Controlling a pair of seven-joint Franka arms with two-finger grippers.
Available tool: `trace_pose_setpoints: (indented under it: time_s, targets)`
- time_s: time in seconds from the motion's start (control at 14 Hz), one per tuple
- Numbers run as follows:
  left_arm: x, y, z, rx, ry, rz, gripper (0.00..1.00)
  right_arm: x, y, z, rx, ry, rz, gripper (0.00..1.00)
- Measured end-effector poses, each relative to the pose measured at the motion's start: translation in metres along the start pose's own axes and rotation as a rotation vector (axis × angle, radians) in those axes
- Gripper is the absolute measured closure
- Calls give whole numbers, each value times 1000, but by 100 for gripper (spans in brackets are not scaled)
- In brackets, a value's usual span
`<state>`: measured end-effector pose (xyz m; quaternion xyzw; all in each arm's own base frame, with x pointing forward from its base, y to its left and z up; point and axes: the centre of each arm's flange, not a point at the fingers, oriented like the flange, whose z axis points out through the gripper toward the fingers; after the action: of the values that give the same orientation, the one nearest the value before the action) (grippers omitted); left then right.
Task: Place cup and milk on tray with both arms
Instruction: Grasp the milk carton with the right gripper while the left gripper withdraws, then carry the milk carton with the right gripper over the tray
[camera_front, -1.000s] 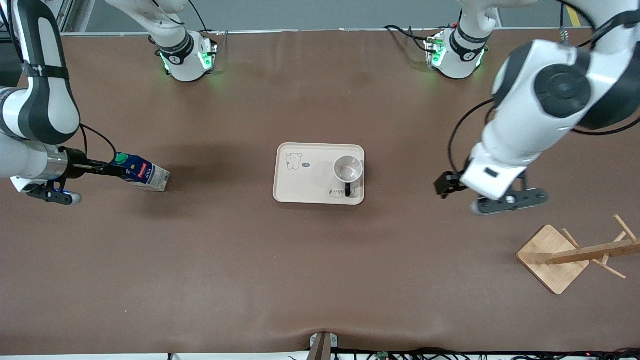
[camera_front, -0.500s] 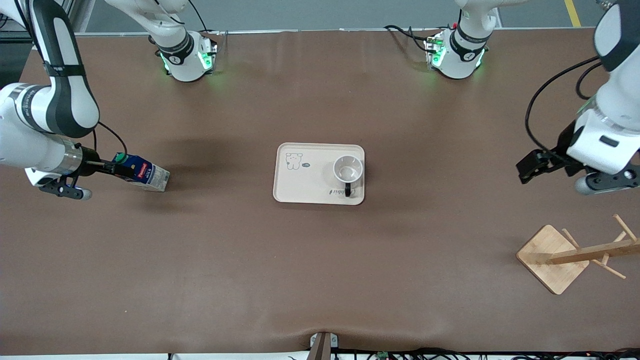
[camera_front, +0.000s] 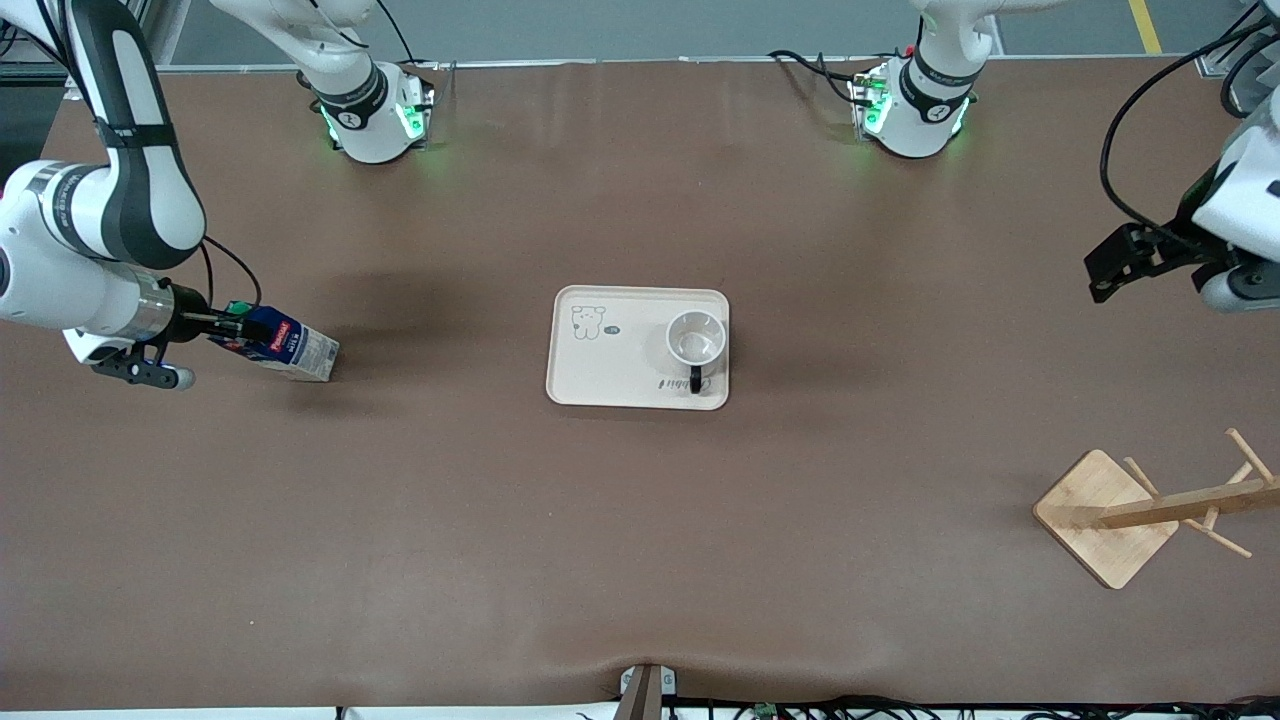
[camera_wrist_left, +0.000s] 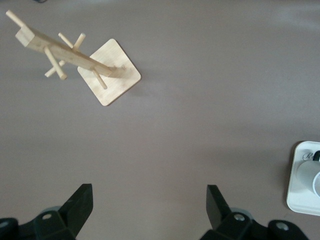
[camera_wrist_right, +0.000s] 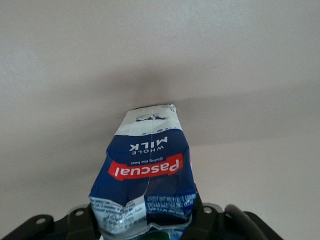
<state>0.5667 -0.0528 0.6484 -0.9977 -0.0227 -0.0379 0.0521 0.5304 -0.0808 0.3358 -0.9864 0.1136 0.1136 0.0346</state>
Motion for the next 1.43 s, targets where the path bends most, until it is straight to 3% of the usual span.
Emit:
trace_pose_setpoints:
  time_s: [0.21, 0.36, 0.71, 1.07, 1.29, 1.43]
  targets:
    - [-11, -13, -4, 0, -1, -13, 0, 9, -15, -33, 0, 42, -30, 41]
    - [-14, -16, -5, 1, -1, -17, 0, 10, -44, -68, -5, 41, -81, 41]
    - [-15, -13, -5, 0, 1, -12, 0, -23, -176, -101, -40, 28, -240, 41]
    - [-14, -11, -6, -2, 8, -9, 0, -96, -315, -77, -88, 14, -133, 41]
    - [-14, -11, -5, -2, 8, -9, 0, -128, -385, -42, -30, 12, -136, 41]
    - [-14, -12, -5, -2, 9, -10, 0, -134, -420, -10, -4, 41, -127, 41]
